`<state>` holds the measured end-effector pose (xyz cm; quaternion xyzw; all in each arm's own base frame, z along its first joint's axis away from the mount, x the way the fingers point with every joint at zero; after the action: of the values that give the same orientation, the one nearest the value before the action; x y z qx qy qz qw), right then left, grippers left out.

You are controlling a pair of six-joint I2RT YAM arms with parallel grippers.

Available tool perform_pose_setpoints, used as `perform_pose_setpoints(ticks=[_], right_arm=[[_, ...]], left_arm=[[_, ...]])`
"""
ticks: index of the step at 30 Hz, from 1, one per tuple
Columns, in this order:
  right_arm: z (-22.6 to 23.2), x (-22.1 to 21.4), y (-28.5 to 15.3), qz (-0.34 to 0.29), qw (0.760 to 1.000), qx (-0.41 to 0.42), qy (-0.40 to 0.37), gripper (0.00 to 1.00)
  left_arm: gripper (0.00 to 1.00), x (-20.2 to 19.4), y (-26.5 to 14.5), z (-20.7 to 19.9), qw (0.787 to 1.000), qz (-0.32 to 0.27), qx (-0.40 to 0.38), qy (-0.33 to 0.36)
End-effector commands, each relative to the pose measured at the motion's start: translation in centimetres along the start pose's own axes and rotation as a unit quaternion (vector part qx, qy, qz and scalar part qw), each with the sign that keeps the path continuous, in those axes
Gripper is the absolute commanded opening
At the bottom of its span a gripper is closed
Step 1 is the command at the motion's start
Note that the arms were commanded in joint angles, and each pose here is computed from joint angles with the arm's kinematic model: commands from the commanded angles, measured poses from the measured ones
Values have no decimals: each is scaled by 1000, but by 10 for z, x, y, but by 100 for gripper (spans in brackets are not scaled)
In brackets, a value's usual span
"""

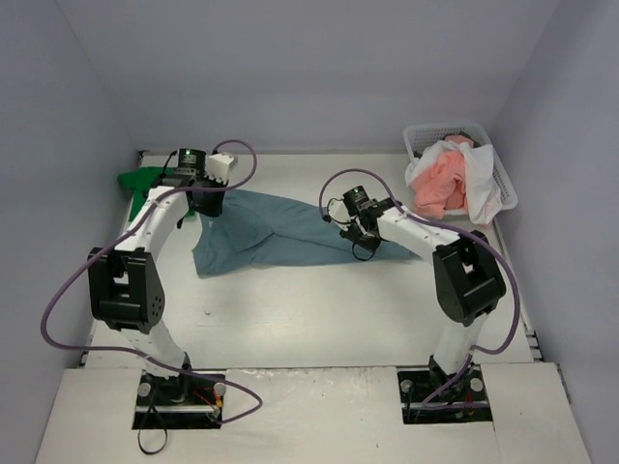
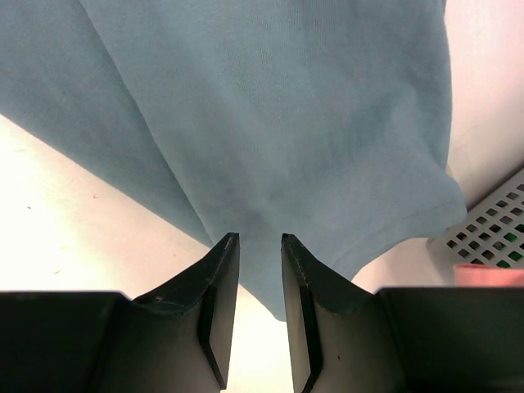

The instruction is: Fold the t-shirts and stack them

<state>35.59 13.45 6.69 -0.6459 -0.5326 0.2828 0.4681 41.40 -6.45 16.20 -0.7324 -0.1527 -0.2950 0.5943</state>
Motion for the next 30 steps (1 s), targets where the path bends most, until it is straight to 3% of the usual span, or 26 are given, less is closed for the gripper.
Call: perform_pose_setpoints(ticks=[1, 7, 11, 13, 14, 15, 16, 22, 30], right_arm=[[-8, 6, -25, -19, 999, -28, 5, 24], [-9, 10, -33, -24, 999, -37, 5, 24], [-5, 14, -34, -25, 999, -37, 1, 24], [-4, 17, -35, -27, 999, -39, 2, 25], [-4, 19, -36, -29, 999, -40, 1, 25], [-3, 20, -37, -28, 999, -41, -2, 25], [-2, 21, -36, -27, 999, -41, -1, 25], [2, 21, -35, -24, 999, -38, -3, 25], [-3, 22, -28, -17, 999, -44, 12, 22]], left_arm=[[0, -3, -37, 1, 1000, 1, 12, 17], [0, -25, -71, -1, 999, 42, 18, 26], [2, -48, -79, -9, 994, 102, -6, 25], [24, -66, -78, -13, 989, 145, -25, 25], [49, -71, -76, -14, 987, 154, -30, 27], [60, -76, -74, -13, 986, 162, -31, 29], [65, -79, -72, -12, 985, 168, -34, 34], [67, -74, -63, -11, 984, 170, -33, 31], [67, -29, -39, -7, 994, 106, -28, 24]])
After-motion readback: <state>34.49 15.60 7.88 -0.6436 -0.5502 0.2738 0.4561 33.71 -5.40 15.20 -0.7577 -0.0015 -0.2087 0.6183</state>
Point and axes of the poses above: each gripper's point midway between its finger pads, its own y axis out along the fingers, its own z axis along the line the jaws close on, x = y × z, the point moved 2 cm from there along -y, back along the fingers, and after that the axes turned 12 degrees about -y, right-handed, at the moved point
